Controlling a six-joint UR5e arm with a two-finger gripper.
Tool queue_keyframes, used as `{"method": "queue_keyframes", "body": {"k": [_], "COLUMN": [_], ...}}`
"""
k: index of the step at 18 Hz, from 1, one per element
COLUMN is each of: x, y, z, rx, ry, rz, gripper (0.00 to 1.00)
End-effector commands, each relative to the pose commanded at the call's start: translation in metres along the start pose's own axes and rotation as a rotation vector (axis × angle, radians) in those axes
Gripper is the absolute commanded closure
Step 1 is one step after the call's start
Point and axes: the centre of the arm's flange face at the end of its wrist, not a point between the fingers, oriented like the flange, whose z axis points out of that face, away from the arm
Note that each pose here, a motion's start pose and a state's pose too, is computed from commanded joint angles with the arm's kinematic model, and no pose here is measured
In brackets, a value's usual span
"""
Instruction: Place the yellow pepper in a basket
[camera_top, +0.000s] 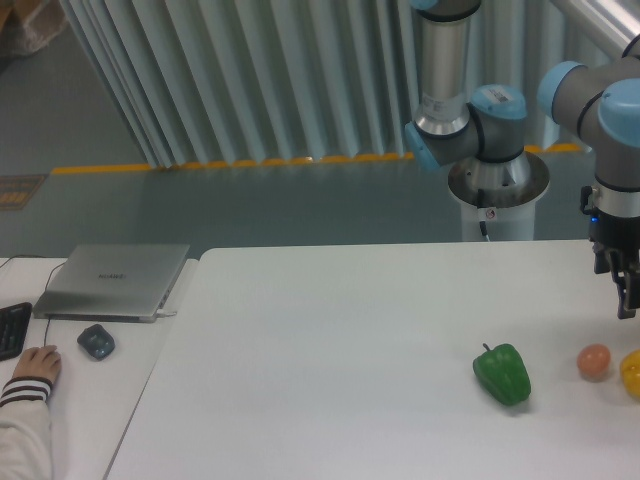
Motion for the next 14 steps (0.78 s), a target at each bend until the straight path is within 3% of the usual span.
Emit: {"method": "queue_keyframes", "body": {"k": [9,14], "x": [0.001,0.006], "y": [0.006,0.005], "z": [0.004,0.011], "rx": [0.003,0.036], "ry": [0.015,0.018], "rz": [-0.018,-0.161], "gripper": [0.0,0.0]}}
